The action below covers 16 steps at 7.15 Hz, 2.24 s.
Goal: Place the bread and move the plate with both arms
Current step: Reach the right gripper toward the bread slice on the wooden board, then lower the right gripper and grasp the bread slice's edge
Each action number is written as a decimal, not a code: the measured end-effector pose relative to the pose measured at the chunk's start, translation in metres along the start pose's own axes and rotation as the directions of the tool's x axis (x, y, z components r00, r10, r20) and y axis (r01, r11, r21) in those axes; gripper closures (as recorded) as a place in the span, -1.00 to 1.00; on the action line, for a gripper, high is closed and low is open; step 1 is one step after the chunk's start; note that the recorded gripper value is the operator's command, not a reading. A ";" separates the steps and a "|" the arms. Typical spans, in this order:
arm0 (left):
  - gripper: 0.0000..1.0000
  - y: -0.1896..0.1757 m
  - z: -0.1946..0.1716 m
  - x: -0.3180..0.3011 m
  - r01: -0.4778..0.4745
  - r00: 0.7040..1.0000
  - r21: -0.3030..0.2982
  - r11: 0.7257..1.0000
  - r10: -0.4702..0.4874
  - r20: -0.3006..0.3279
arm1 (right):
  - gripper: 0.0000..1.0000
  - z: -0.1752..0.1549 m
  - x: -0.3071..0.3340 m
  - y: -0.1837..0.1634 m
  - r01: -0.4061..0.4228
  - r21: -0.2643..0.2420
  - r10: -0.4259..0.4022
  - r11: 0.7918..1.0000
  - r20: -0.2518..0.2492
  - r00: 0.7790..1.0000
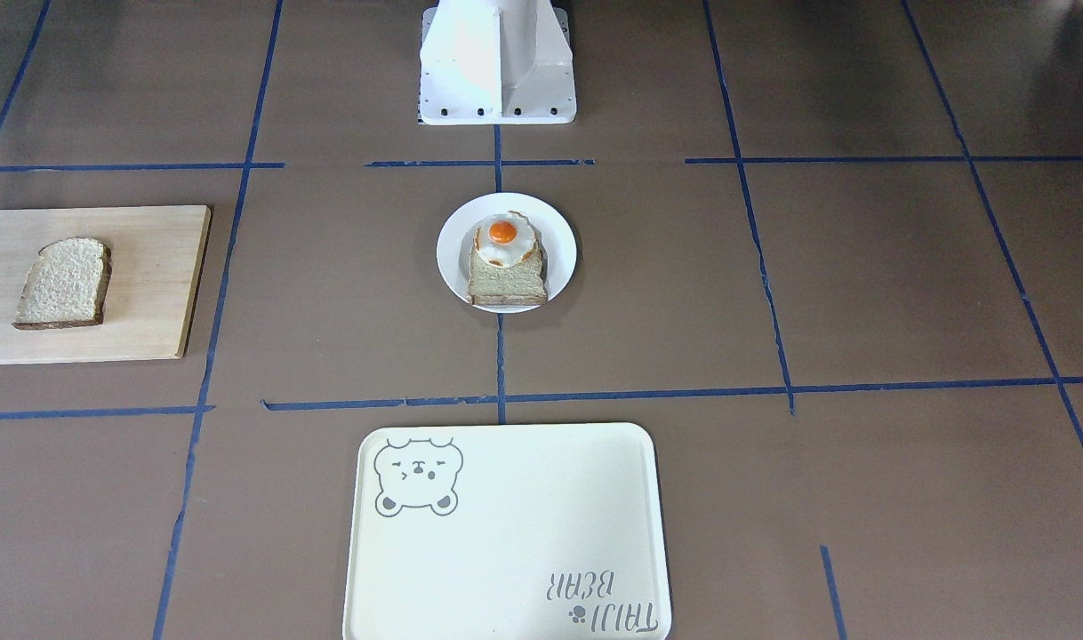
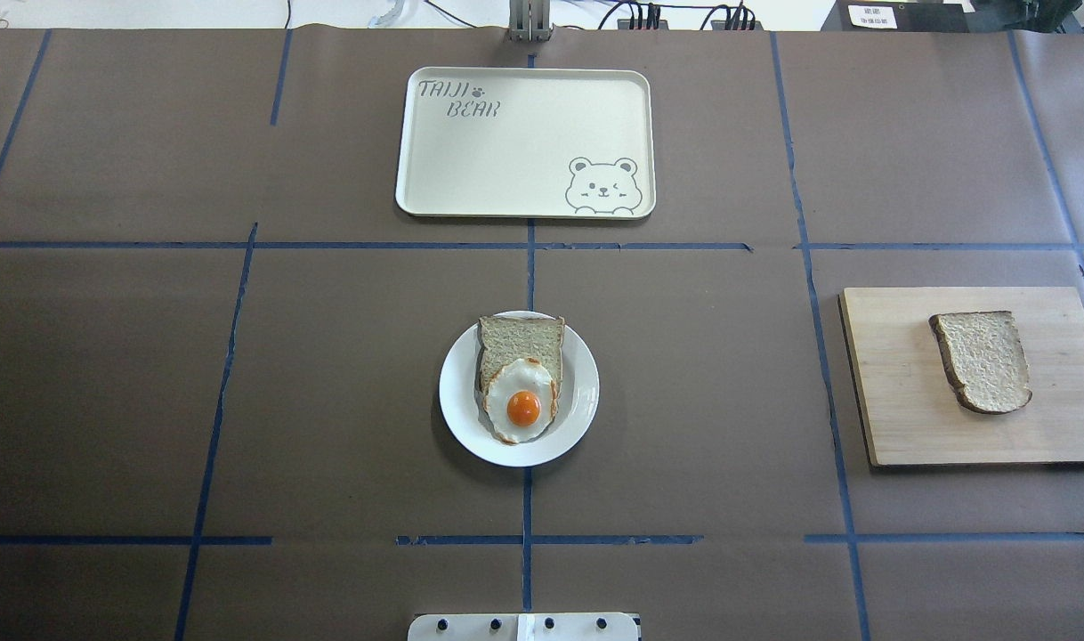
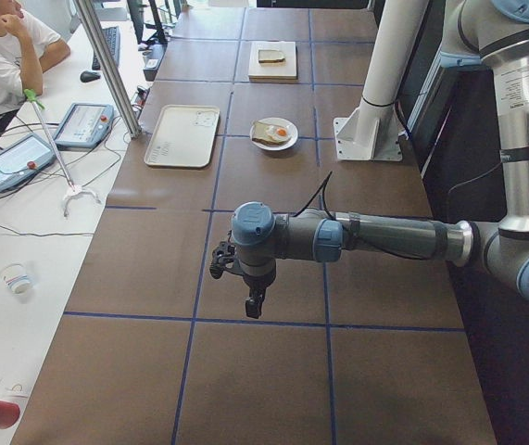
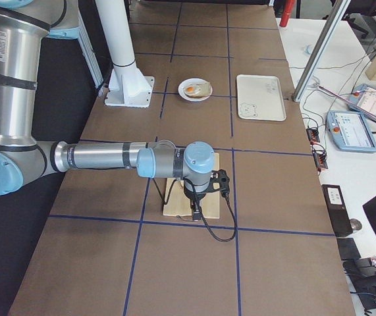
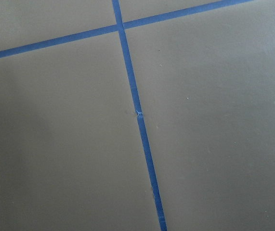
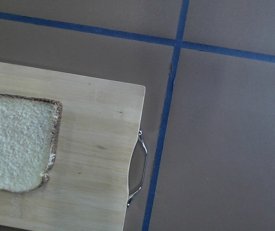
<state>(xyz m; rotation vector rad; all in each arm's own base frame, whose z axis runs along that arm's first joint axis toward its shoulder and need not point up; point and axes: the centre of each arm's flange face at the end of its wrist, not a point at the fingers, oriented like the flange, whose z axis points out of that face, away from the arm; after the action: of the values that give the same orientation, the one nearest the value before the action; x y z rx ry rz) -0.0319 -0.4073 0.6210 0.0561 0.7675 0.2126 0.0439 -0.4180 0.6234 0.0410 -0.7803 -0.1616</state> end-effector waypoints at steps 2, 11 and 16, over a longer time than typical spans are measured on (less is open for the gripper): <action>-1.00 0.000 0.000 0.000 0.000 1.000 0.000 1.000 0.000 -0.001 | -0.99 0.003 -0.009 -0.007 0.039 0.009 -0.039 0.999 -0.002 0.999; -1.00 0.001 0.001 0.000 0.001 1.000 0.000 1.000 -0.001 -0.003 | -0.96 0.130 -0.108 -0.016 -0.139 0.200 0.091 0.970 0.236 0.968; -1.00 0.001 0.001 0.000 0.000 1.000 -0.002 1.000 0.000 -0.003 | -0.64 0.163 -0.122 -0.004 -0.161 0.197 0.108 0.967 0.255 0.961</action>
<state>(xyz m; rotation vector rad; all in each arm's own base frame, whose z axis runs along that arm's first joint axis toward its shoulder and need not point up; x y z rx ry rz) -0.0313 -0.4059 0.6219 0.0541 0.7701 0.2132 -0.1566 -0.3990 0.6535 0.1758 -1.0400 0.0512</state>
